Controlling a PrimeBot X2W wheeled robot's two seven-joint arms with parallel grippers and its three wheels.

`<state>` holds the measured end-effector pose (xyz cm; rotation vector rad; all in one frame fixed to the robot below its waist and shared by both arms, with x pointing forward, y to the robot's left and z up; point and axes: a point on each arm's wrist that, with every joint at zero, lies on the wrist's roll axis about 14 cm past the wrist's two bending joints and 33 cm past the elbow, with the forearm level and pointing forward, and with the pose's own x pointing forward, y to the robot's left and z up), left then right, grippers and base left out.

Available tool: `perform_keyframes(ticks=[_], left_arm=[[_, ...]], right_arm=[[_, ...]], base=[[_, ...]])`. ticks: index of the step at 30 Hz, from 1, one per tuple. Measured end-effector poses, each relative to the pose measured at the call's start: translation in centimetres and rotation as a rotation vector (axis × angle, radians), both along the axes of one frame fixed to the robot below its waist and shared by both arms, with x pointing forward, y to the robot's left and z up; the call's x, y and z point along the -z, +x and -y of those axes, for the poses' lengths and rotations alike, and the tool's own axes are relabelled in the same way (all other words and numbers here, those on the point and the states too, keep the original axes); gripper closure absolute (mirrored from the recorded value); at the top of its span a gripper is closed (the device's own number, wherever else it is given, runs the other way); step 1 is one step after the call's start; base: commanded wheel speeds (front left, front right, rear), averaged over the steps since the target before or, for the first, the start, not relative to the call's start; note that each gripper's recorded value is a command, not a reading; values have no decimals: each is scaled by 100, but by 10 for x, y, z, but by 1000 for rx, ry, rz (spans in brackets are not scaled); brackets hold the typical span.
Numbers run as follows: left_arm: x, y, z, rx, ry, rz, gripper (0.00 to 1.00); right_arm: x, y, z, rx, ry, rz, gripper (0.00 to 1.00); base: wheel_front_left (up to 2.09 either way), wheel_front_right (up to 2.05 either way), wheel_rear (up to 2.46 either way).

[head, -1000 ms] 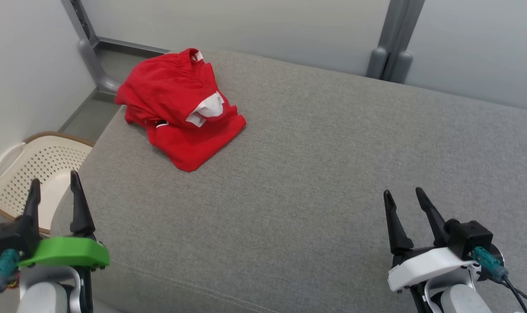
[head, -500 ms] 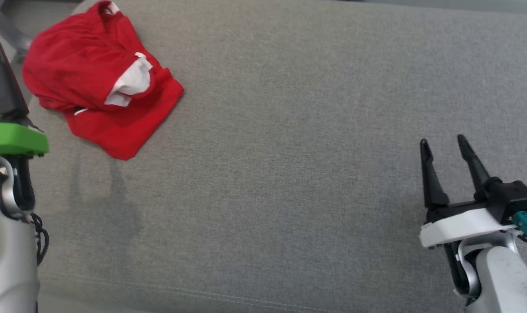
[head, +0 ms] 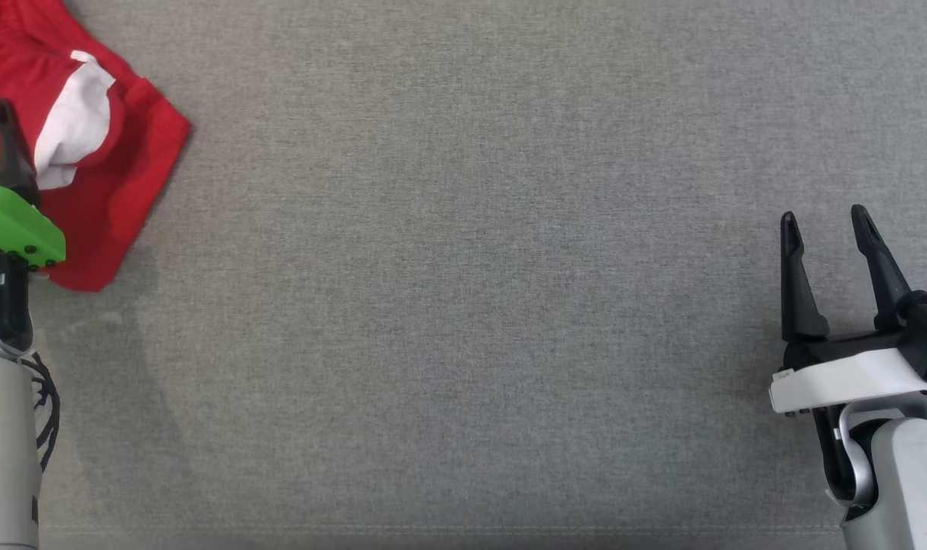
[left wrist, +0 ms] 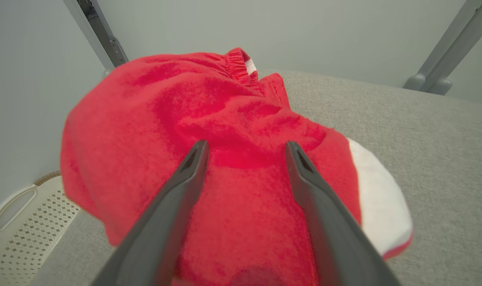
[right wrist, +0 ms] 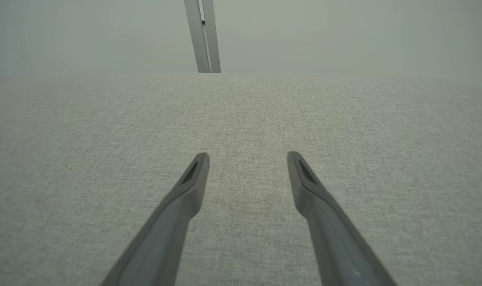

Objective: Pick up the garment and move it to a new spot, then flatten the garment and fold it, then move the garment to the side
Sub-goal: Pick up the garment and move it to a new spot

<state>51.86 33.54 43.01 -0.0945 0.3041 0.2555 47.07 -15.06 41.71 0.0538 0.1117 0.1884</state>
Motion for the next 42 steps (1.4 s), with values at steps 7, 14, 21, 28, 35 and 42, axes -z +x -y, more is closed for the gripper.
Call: perform_keyframes(ticks=[7,14,21,28,35,42], left_arm=[[49,-14,3,-10,-60,-203,0],[44,-14,3,-13,-55,-177,100],[-12,-3,-7,-17,15,23,100],[-91,5,-10,6,98,258,100],[-186,16,26,126,178,488,100],[-263,27,102,313,196,670,100]], right_arm=[[2,-3,8,17,-12,-9,0],[-4,-6,7,19,-8,-1,0],[-17,-13,0,13,16,23,0],[-32,-22,-6,12,46,52,0],[-45,-32,-4,34,76,81,0],[-51,-47,15,100,89,88,0]], base=[[0,0,0],[0,0,0],[0,0,0],[0,0,0],[0,0,0],[0,0,0]])
